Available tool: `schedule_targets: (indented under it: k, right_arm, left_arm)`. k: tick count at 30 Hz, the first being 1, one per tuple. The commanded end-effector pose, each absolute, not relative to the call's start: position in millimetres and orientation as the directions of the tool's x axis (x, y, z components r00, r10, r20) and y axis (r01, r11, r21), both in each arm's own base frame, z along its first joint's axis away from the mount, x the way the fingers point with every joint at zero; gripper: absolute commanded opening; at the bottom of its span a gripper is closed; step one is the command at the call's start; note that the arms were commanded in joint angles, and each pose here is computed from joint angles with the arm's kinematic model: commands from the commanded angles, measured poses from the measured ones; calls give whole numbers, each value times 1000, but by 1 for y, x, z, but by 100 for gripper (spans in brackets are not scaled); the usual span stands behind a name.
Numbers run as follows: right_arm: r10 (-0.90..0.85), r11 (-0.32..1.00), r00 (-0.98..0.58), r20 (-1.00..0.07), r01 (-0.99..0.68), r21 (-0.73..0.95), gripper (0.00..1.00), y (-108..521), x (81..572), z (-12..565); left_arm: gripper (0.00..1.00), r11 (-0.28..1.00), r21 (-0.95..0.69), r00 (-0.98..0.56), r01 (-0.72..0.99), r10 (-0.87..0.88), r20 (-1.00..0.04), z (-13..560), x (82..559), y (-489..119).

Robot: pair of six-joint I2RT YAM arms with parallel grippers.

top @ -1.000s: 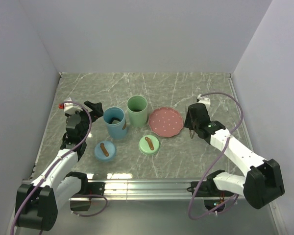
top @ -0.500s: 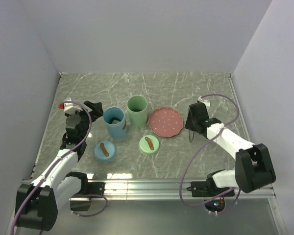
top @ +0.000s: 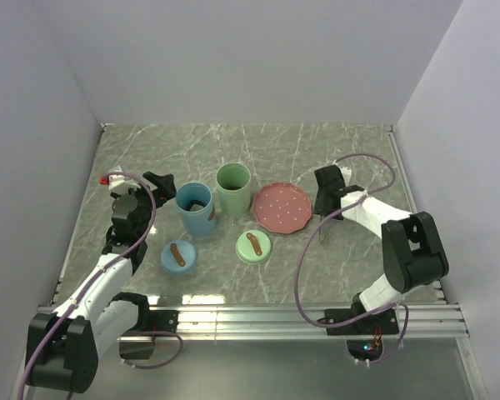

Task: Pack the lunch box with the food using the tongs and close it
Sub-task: Put down the clamp

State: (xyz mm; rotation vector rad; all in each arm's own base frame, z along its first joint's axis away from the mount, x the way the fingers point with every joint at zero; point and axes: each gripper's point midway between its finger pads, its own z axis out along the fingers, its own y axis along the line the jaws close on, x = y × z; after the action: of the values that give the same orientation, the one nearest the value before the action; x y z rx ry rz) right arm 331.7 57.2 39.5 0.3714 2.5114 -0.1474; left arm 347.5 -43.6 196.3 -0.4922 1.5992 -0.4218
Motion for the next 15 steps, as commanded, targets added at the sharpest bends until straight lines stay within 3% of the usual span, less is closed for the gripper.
schedule_targets:
  k: [1,15]
  right_arm:
    - [249,934,-769,-589,351,-64,53,46,344,47]
    - [250,928,-791,-558,360,-96,59,44,341,38]
  left_arm:
    - [99,829,-558,-27,-33,-559,-829,207,348,-45]
    - [99,831,-556,-20,-28,-556,-831,209,346,-44]
